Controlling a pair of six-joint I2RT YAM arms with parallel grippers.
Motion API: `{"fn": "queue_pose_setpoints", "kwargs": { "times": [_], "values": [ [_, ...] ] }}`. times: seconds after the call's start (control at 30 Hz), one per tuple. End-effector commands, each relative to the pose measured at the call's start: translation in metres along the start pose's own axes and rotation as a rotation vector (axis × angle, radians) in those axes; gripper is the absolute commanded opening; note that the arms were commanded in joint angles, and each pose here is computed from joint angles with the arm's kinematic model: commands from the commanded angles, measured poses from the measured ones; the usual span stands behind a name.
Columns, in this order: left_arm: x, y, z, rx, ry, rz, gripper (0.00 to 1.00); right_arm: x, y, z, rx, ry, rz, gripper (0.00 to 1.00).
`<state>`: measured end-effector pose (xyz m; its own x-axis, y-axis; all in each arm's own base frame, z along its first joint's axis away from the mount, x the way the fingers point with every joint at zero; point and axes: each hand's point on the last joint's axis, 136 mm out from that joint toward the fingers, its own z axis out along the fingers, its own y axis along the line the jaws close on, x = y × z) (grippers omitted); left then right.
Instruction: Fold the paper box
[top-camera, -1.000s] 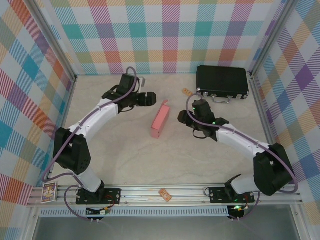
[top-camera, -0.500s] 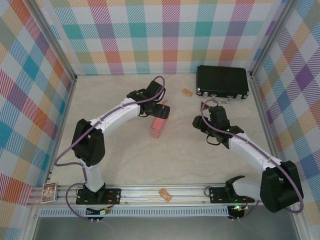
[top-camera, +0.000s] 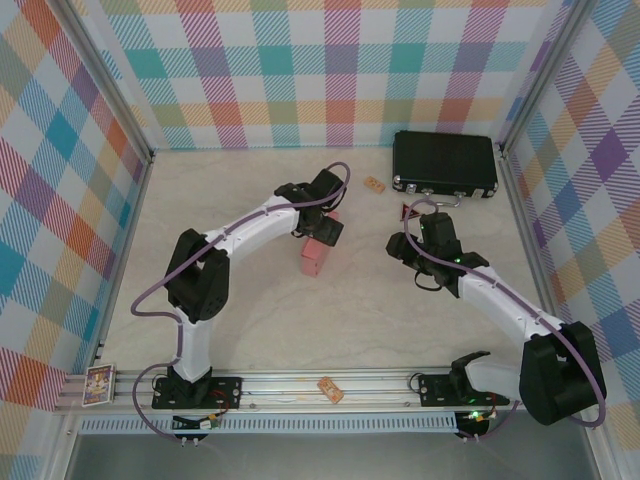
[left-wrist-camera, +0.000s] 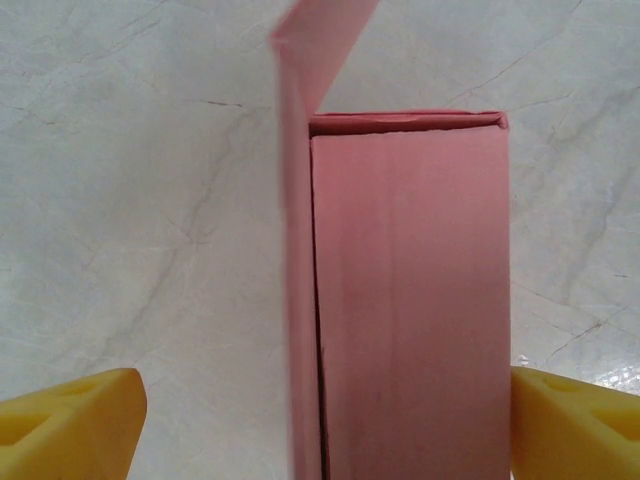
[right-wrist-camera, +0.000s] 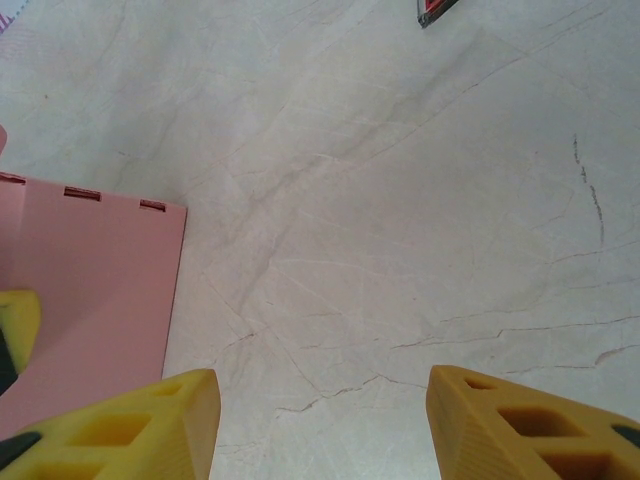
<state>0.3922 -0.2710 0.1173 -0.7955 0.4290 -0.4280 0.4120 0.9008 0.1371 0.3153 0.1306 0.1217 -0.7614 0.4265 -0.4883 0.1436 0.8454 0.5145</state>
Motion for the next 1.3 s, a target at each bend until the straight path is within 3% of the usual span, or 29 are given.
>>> {"fn": "queue_pose_setpoints", "kwargs": {
  "times": [0.0,0.23,0.43,0.53,0.77,1.03,1.27],
  "values": [
    [0.002,-0.005,-0.001,-0.012,0.024,0.054,0.85,0.001,-0.003,-0.001,-0.001,0.008,-0.005,0.57],
    [0.006,-0.009,0.005,0.001,0.049,0.082,0.76,0.002,-0.006,0.002,0.002,0.016,0.008,0.57],
    [0.008,-0.01,0.003,0.011,0.058,0.114,0.6,0.003,-0.007,0.004,0.001,0.023,0.018,0.57],
    [0.008,-0.013,-0.001,0.037,0.052,0.157,0.58,0.004,-0.008,0.005,0.004,0.029,0.018,0.57],
    [0.016,-0.028,-0.008,0.143,0.065,0.344,0.56,0.005,-0.013,0.005,0.023,0.029,0.022,0.57],
    [0.035,-0.061,-0.032,0.396,-0.015,0.666,0.56,0.006,-0.017,0.005,0.031,0.032,0.026,0.58],
    [0.057,-0.069,-0.039,0.51,0.025,0.885,0.56,0.007,-0.02,0.004,0.034,0.032,0.029,0.57]
  ]
}}
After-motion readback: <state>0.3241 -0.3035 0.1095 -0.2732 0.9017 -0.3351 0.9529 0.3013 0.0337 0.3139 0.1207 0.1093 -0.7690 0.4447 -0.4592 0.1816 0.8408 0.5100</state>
